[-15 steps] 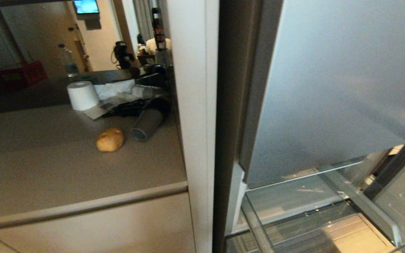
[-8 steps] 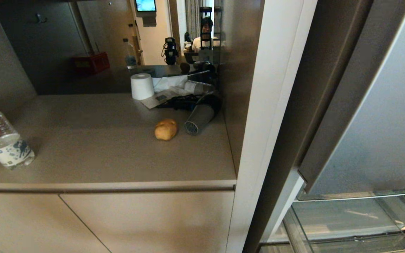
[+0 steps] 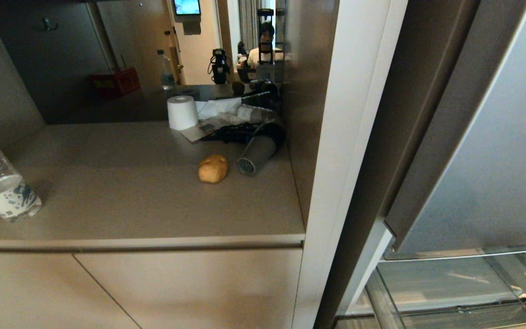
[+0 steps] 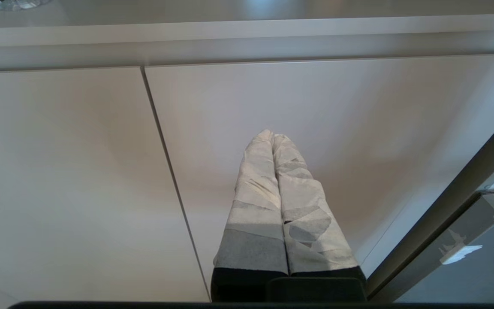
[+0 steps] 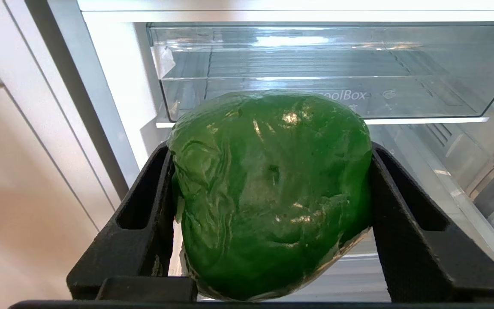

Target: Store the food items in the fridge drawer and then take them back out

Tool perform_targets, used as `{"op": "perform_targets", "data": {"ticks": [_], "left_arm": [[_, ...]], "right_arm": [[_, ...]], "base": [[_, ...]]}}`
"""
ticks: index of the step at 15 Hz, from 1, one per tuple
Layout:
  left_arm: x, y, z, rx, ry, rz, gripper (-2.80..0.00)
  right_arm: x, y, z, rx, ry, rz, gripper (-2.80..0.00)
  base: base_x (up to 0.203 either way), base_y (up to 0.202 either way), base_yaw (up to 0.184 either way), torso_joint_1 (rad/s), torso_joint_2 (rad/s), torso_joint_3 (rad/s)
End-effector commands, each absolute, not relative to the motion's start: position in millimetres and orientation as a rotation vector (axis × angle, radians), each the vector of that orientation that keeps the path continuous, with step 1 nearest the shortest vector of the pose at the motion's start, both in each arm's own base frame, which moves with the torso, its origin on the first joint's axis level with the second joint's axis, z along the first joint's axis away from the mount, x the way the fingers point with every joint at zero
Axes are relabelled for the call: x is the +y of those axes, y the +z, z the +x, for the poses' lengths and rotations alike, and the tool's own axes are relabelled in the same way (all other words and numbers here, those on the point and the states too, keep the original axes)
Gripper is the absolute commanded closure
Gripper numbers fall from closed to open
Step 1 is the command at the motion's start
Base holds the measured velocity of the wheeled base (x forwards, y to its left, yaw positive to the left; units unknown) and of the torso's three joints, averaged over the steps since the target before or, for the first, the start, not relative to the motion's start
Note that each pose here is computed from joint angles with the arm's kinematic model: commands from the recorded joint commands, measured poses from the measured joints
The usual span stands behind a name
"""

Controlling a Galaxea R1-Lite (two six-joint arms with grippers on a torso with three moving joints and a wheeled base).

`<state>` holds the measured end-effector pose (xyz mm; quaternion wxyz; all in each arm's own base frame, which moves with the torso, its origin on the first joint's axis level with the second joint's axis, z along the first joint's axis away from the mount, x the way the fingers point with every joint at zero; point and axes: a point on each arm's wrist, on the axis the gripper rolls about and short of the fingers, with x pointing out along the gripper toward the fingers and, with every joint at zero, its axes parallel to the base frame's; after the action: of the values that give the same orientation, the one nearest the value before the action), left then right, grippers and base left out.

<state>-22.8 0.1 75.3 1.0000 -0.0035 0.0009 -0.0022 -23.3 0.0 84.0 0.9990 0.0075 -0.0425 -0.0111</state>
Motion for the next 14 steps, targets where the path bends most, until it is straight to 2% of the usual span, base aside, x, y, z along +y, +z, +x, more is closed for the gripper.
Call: {"op": "perform_targets", "data": {"ticks": [1, 3, 11, 14], "left_arm": [[0.0, 75.4, -22.7, 0.003, -0.005, -0.008, 0.00], [0.0, 75.4, -22.7, 0.003, -0.005, -0.008, 0.00], [0.0, 75.4, -22.7, 0.003, -0.005, -0.006, 0.00], [0.0, 75.4, -22.7, 0.003, -0.005, -0.006, 0.00]], "right_arm": [[-0.1, 75.6, -20.8, -0.054, -0.023, 0.015, 0.00], [-0.1, 75.6, -20.7, -0.054, -0.023, 0.015, 0.00], [-0.1, 75.6, -20.8, -0.054, -0.023, 0.014, 0.00], [0.1, 75.6, -20.8, -0.055, -0.015, -0.021, 0.00]], "base": [[0.000, 0.000, 0.000, 0.000, 0.00, 0.000], [0.001, 0.047, -0.006, 0.000, 0.00, 0.001], [0.000, 0.177, -0.007, 0.005, 0.00, 0.002], [0.000, 0.063, -0.014, 0.001, 0.00, 0.000]]}}
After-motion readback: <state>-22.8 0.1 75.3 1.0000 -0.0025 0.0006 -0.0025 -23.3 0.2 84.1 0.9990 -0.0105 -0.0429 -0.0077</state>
